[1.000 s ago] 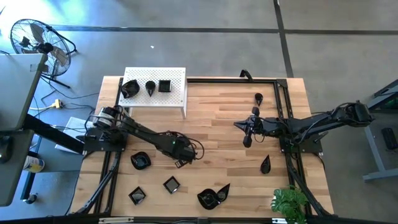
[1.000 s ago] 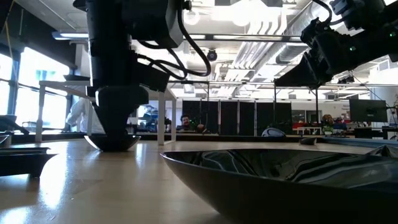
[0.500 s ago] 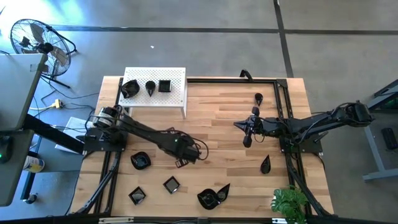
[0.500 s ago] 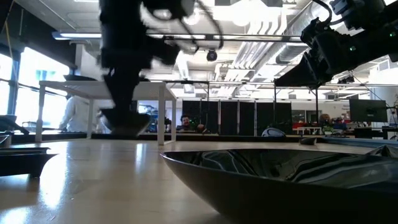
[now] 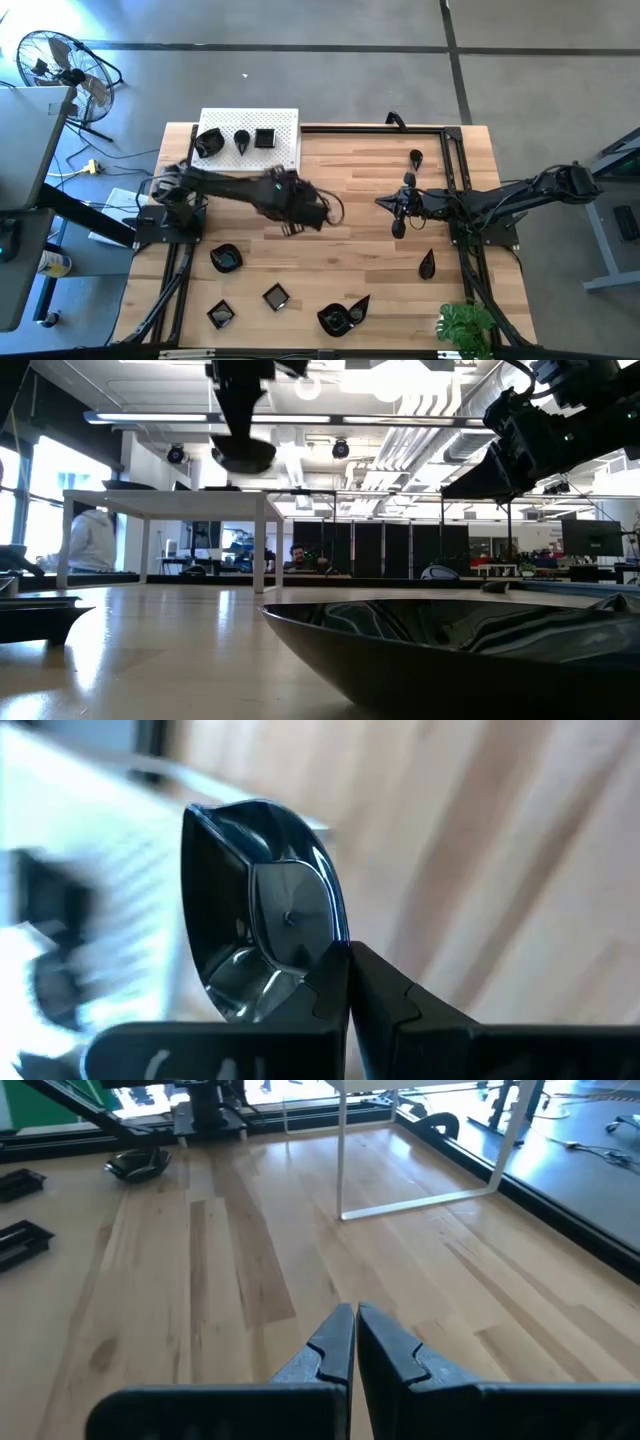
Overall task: Pick & Place Mini shaped plates
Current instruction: Stack the top black leaf shaped plate on top of the stacked black leaf shaped plates on the shelf
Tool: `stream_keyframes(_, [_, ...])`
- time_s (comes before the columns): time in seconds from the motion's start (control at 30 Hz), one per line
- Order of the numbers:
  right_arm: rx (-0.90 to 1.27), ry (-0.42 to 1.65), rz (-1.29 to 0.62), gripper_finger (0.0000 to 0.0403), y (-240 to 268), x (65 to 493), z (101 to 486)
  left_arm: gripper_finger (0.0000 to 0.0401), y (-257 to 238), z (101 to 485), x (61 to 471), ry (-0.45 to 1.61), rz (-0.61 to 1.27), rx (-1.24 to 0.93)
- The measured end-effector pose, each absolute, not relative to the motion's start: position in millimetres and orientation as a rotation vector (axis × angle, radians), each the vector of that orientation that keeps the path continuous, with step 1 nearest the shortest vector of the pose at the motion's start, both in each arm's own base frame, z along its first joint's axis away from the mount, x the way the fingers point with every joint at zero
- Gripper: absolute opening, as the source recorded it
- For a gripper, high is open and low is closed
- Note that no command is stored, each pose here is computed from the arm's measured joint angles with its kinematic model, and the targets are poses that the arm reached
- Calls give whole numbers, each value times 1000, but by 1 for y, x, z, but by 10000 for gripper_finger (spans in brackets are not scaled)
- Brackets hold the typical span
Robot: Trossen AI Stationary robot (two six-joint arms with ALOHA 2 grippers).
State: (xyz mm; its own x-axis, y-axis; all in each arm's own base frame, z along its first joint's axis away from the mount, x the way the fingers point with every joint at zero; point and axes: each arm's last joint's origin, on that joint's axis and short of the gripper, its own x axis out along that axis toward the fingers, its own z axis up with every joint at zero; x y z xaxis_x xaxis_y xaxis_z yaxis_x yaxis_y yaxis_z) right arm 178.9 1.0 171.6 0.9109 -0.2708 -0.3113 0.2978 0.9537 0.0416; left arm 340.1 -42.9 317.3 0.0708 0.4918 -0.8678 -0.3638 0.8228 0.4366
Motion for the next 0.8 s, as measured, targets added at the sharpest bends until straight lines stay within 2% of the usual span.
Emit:
stream_keyframes(0.13, [90, 309, -287, 7, 1, 179, 172, 1, -28, 345, 324, 1277, 674, 105])
stream_keyframes(0.37, [90, 311, -287, 7, 1, 179, 171, 0, 2, 370, 286, 1223, 745, 94])
stream_keyframes(0.8, [90, 315, -282, 7, 1, 179, 171, 0, 53, 335, 202, 1391, 901, 52])
